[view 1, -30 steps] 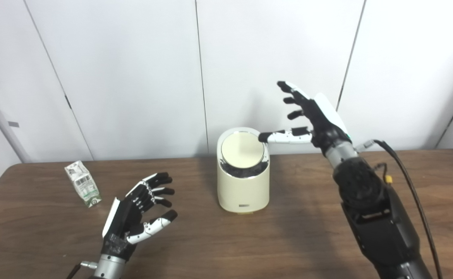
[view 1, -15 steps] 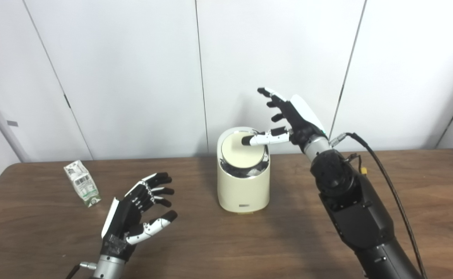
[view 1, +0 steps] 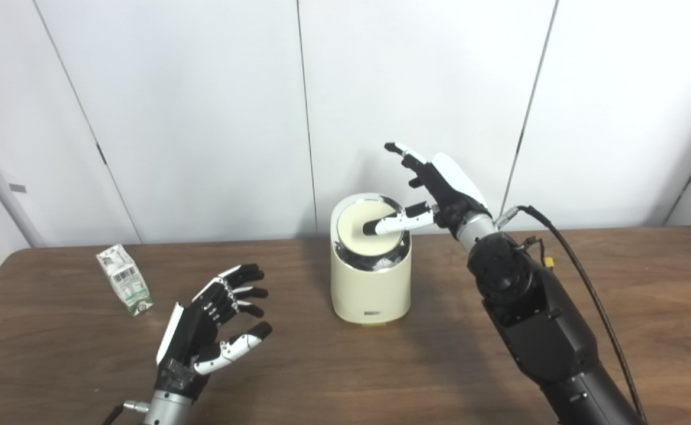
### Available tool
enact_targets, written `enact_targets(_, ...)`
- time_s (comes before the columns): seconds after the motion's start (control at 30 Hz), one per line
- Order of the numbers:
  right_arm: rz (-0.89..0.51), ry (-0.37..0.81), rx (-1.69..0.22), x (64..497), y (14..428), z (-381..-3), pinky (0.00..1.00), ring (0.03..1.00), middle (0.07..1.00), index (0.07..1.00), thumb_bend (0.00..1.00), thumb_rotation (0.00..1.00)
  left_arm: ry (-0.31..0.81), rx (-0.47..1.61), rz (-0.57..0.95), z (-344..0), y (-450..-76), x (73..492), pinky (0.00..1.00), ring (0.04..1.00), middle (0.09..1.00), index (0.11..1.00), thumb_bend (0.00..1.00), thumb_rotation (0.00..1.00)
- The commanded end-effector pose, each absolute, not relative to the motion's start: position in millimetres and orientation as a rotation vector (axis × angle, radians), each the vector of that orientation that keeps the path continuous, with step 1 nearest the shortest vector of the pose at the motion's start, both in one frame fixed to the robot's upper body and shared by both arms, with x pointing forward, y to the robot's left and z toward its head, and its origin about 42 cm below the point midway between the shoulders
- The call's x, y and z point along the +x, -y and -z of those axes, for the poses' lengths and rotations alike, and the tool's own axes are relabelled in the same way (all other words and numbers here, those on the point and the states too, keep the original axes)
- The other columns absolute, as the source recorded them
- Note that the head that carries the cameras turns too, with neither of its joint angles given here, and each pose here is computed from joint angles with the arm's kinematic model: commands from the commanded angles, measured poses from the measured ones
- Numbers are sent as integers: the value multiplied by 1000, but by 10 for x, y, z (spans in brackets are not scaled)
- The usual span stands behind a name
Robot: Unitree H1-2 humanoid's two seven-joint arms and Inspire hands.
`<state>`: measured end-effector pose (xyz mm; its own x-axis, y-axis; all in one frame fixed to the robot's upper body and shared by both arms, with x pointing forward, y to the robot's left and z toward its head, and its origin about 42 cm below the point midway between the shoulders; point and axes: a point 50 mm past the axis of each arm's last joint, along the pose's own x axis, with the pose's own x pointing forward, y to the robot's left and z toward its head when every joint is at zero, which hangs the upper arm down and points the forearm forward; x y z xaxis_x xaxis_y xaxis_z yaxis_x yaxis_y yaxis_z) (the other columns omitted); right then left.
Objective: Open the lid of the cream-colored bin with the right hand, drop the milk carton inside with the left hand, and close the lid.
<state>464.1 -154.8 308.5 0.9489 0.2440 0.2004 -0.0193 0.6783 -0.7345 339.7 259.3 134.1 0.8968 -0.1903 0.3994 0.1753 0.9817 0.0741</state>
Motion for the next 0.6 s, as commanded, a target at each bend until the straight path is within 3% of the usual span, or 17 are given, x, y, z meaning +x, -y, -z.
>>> enact_targets(0.0, -134, 379, -840, 4666, 1557, -3347, 794, 922, 955, 946, 907, 310, 395, 9, 185, -1248, -2537, 3318, 561, 694, 788, 809, 663, 136)
enact_targets(0.57, -130, 333, -861, 4672, 1572, -3279, 745, 900, 947, 943, 895, 294, 397, 5, 192, -1261, -2538, 3298, 558, 693, 785, 809, 692, 176)
